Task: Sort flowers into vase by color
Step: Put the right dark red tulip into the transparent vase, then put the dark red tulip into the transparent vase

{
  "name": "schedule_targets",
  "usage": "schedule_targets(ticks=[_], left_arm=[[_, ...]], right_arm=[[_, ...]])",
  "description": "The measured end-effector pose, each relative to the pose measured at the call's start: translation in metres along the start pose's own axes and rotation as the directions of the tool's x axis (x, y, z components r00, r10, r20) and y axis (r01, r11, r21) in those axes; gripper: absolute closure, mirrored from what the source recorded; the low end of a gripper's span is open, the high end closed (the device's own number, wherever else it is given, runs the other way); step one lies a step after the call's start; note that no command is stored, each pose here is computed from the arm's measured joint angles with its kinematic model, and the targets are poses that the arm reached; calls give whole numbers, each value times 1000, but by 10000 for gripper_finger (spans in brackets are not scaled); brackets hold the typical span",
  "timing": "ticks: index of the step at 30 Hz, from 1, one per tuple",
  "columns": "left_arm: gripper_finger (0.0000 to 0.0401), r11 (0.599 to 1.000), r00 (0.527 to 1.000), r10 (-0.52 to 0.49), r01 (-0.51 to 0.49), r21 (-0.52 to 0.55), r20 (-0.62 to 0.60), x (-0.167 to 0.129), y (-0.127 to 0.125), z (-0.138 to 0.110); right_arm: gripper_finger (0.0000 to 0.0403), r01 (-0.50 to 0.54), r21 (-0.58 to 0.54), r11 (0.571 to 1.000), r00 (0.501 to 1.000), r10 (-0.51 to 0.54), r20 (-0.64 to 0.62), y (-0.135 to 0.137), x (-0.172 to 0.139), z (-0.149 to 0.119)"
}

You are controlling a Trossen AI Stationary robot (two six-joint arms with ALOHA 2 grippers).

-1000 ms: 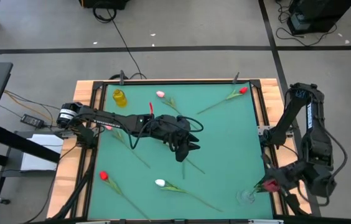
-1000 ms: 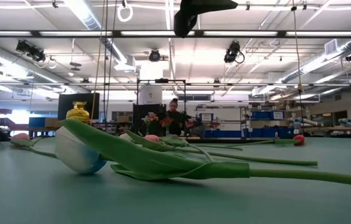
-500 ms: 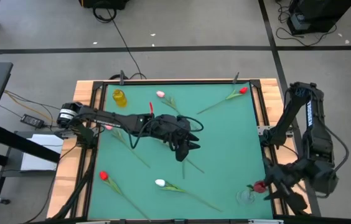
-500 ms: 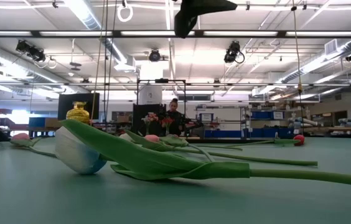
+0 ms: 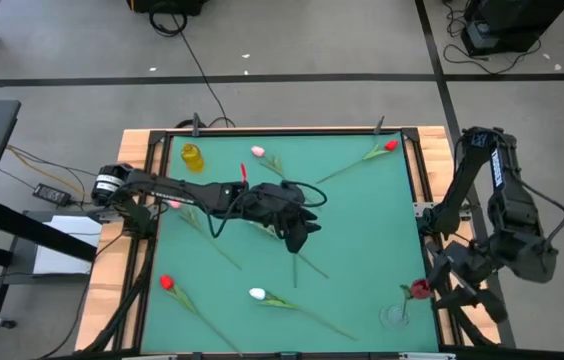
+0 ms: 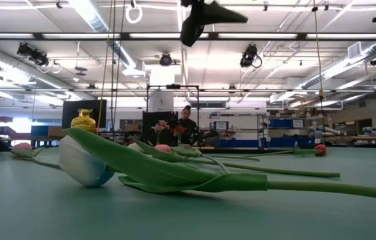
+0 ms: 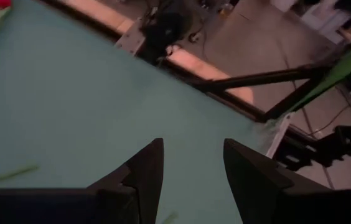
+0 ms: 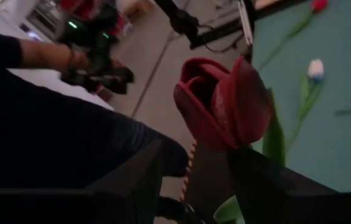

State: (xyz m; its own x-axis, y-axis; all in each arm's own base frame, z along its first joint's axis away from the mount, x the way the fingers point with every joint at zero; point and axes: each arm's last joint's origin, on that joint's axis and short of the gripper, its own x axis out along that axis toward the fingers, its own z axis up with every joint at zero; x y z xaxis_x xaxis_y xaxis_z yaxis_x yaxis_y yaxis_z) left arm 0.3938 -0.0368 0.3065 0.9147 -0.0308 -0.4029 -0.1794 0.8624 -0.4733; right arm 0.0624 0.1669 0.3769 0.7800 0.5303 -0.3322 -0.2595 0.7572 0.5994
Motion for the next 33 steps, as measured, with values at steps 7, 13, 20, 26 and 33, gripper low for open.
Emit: schedule_targets(ticks=[7,13,20,26,33], left_arm=[[229,991,983,116,-124,-52,-139,-1,18,-9],[229,985,970,161,-168,-25,-181,-2,29,-9],[229,990,968,117,-132,-56,-223,-3,44,-1],[229,984,961,144,-164,-65,-237,-4,53,1],[229,977,940,179,-205,-62,-292,-6,58,-4]], right_arm=[[218,-41,2,999,998,40,46,-1,-10,9],[218,3,31,1000,989,1,-145,-7,-3,-7],[218,84,209,974,903,15,-430,-14,-2,-19],[218,217,247,944,803,-29,-595,-24,-5,-26],[218,397,241,885,741,-154,-654,-39,-15,-29]])
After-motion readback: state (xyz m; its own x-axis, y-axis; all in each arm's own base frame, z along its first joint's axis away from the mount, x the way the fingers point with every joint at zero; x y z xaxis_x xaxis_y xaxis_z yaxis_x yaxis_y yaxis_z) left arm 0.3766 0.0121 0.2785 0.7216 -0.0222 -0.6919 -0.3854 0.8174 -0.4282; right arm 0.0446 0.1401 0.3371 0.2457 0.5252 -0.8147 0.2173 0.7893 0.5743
